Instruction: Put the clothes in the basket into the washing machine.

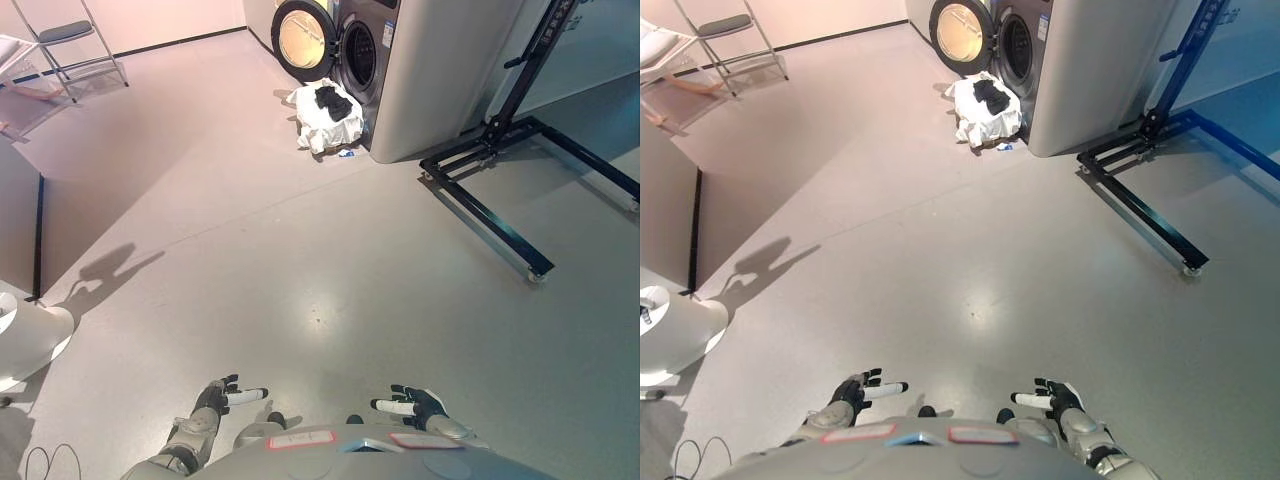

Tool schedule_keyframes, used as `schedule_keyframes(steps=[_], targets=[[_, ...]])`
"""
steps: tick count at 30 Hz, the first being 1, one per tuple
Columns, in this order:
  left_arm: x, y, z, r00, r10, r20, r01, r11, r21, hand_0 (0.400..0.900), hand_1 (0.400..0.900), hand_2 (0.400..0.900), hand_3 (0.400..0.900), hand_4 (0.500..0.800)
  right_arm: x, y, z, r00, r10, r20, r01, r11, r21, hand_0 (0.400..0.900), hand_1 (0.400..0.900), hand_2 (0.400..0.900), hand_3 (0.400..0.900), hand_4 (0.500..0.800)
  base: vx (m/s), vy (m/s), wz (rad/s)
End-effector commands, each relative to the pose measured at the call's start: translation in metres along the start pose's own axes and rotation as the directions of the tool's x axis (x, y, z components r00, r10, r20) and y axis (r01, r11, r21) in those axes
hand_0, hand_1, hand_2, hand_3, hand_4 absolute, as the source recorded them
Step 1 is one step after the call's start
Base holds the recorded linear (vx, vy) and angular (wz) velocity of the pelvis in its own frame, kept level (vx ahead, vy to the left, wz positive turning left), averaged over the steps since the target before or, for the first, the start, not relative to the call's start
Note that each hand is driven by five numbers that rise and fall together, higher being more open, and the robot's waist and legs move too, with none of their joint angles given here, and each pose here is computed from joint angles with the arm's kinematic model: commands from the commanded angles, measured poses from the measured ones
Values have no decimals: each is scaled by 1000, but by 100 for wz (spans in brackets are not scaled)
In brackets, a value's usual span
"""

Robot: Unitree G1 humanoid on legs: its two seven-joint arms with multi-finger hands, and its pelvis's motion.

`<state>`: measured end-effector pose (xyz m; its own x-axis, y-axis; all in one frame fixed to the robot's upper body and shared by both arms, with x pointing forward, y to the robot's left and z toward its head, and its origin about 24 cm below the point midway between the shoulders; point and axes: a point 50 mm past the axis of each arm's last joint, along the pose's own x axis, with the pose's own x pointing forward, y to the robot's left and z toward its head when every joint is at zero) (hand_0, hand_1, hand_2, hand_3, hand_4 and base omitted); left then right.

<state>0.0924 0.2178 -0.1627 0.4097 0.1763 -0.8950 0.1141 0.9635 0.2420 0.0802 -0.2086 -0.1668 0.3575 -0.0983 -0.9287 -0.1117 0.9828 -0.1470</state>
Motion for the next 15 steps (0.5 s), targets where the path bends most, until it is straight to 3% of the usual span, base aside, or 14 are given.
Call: schedule_keyframes(steps=[1, 15], targets=[[4, 9, 19, 998, 32, 54, -32, 999, 4, 900, 900, 900, 900, 800, 3, -12, 23, 997, -32, 70, 34, 999, -27, 900, 900, 900, 900, 800, 0, 0, 0], [4, 6, 14, 1000, 19, 22, -19, 1000, 0, 900, 900, 900, 900, 800, 3, -16, 19, 998, -38, 40, 39, 999, -21, 900, 900, 900, 900, 800, 11, 11, 0]])
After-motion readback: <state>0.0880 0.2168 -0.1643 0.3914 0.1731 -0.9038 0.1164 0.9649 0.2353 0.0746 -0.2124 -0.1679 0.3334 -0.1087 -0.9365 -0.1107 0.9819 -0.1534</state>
